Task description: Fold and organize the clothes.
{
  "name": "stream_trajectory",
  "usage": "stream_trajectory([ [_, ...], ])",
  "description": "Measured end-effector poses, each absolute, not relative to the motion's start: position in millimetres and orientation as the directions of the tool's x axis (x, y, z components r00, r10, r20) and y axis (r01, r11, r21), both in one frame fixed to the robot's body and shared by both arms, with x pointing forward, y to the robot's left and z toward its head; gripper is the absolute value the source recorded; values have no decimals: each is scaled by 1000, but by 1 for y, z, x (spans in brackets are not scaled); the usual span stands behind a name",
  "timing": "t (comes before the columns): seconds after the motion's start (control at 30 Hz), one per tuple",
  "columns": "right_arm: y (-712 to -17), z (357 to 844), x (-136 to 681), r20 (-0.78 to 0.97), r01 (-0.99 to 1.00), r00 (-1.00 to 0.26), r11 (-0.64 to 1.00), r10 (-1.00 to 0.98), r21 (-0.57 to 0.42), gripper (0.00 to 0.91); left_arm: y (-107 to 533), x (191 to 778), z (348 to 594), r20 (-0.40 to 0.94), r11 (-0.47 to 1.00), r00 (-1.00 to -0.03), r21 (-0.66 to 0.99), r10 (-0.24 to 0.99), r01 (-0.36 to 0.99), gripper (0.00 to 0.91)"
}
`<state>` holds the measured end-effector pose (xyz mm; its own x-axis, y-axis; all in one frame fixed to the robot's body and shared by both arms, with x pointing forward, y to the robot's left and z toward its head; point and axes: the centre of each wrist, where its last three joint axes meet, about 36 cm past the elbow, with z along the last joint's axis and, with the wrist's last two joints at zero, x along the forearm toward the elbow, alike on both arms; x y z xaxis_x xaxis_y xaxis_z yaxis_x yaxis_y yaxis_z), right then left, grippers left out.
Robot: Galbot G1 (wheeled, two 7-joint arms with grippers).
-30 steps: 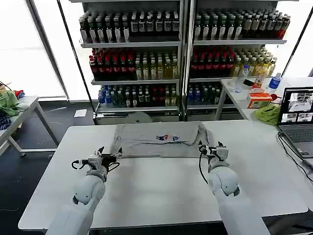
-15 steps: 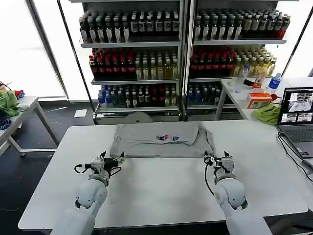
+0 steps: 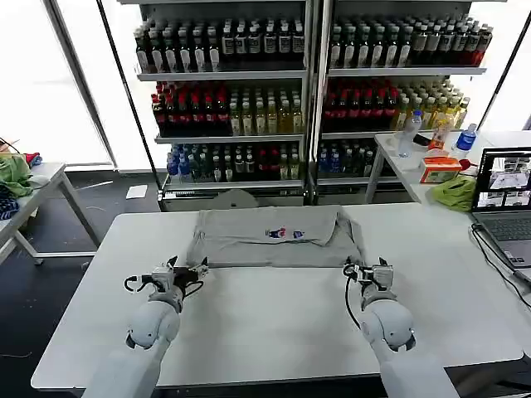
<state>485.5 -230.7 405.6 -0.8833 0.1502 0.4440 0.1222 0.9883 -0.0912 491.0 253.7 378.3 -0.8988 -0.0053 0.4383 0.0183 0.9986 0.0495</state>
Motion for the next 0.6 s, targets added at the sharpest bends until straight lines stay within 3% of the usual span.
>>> stream_trajectory([
  [0.17, -228, 399, 487, 456, 116, -879, 990, 140, -81, 907, 256, 491, 375, 447, 998, -895, 56, -10, 16, 907],
  [0.23, -228, 395, 486, 462, 113, -877, 991, 136, -76, 826, 256, 490, 374, 451, 998, -893, 58, -9, 19, 907],
  [0.3, -227, 392, 486, 467, 111, -874, 991, 132, -72, 695, 255, 489, 372, 455, 998, -891, 59, -8, 21, 766],
  [0.33, -227, 391, 486, 469, 111, -874, 991, 131, -71, 453, 255, 488, 371, 457, 998, -890, 60, -8, 22, 705],
  [0.4, -227, 388, 486, 471, 111, -873, 992, 129, -67, 212, 255, 486, 371, 460, 998, -888, 61, -5, 26, 544],
  [0.43, -227, 387, 485, 473, 110, -872, 992, 128, -64, 10, 255, 486, 371, 461, 998, -887, 62, -4, 28, 514],
  [0.53, -226, 384, 484, 475, 107, -872, 993, 121, -57, 0, 254, 483, 370, 464, 997, -886, 67, 0, 35, 252],
  [0.6, -226, 382, 482, 475, 104, -872, 993, 117, -53, 0, 253, 481, 369, 466, 997, -885, 71, 3, 40, 141],
])
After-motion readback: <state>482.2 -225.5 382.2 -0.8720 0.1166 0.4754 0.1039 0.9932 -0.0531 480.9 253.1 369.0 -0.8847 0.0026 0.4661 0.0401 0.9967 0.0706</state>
